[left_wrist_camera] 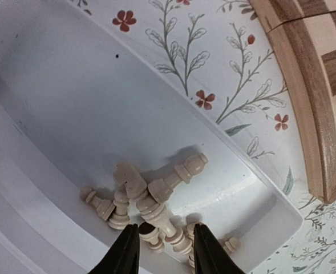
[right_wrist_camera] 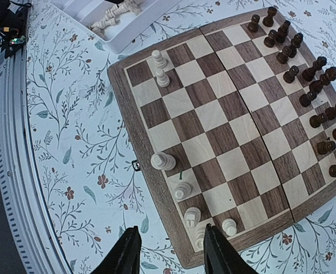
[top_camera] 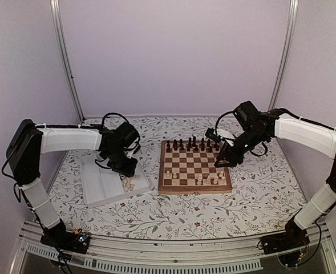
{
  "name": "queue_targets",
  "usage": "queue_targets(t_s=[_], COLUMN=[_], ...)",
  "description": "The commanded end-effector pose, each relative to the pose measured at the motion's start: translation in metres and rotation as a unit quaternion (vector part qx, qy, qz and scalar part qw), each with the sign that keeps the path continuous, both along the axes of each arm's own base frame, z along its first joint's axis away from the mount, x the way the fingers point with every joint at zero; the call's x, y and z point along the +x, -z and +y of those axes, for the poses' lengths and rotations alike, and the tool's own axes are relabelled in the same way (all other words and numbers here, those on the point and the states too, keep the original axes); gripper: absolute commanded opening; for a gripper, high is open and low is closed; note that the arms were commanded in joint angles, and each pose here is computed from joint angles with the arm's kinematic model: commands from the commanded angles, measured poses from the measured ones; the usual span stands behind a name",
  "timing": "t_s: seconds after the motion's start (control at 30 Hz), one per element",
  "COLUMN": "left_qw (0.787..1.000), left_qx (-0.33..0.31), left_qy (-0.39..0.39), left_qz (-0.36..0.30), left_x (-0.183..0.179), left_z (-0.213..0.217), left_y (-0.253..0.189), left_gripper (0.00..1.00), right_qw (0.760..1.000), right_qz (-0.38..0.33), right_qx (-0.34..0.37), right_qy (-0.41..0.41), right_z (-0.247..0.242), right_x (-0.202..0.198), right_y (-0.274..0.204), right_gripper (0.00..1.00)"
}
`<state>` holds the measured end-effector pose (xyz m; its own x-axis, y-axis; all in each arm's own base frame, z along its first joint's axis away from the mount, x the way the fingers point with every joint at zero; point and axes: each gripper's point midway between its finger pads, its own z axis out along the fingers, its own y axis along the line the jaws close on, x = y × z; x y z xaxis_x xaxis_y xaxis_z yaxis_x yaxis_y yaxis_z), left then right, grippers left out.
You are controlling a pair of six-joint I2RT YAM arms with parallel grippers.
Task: Set up the chess pieces on the board
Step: Pick up the chess piece from the storage box.
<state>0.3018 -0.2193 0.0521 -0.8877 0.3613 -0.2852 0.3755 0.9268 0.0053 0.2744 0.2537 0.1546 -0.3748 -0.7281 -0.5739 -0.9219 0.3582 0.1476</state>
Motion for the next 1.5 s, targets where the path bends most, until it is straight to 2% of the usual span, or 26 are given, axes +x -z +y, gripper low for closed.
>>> queue_targets(t_s=[0.0, 0.2, 0.57, 0.77, 0.87, 1.07, 1.27, 1.37, 1.47], left_qw=[0.994, 0.984, 0.972, 0.968, 0.967, 0.966, 0.973, 0.978, 0.984], left_qx=[0.014, 0.012, 0.044, 0.082, 0.081, 0.093, 0.083, 0.07, 0.037], left_qy=[0.105, 0.175, 0.229, 0.233, 0.235, 0.231, 0.203, 0.189, 0.175], left_qz=[-0.028, -0.012, 0.007, 0.039, 0.049, 0.075, 0.077, 0.053, -0.004], left_x=[0.013, 0.008, 0.012, 0.006, 0.002, -0.006, -0.012, -0.008, 0.004], left_z=[-0.014, -0.022, -0.012, 0.006, 0.007, 0.012, 0.014, 0.011, 0.0], left_y=[-0.008, -0.003, 0.023, 0.046, 0.053, 0.062, 0.048, 0.03, -0.007], left_gripper=[0.37, 0.37, 0.37, 0.34, 0.32, 0.21, 0.05, 0.03, 0.03], right_qw=[0.999, 0.999, 1.0, 1.0, 1.0, 1.0, 1.0, 0.999, 0.998], right_qz=[-0.025, -0.029, -0.023, -0.022, -0.02, -0.018, -0.019, -0.015, -0.014], right_qx=[0.03, 0.022, 0.015, 0.009, 0.007, 0.003, 0.014, 0.034, 0.062], right_qy=[-0.013, -0.006, -0.002, 0.0, 0.001, 0.003, -0.005, -0.016, -0.024], right_z=[0.007, 0.003, 0.001, 0.0, 0.0, 0.0, 0.007, 0.018, 0.031], right_x=[-0.002, 0.0, 0.0, 0.0, 0.001, 0.004, 0.008, 0.012, 0.02], right_y=[-0.018, -0.016, -0.01, -0.006, -0.004, -0.002, -0.012, -0.025, -0.044], right_gripper=[0.4, 0.4, 0.4, 0.4, 0.4, 0.4, 0.4, 0.4, 0.4])
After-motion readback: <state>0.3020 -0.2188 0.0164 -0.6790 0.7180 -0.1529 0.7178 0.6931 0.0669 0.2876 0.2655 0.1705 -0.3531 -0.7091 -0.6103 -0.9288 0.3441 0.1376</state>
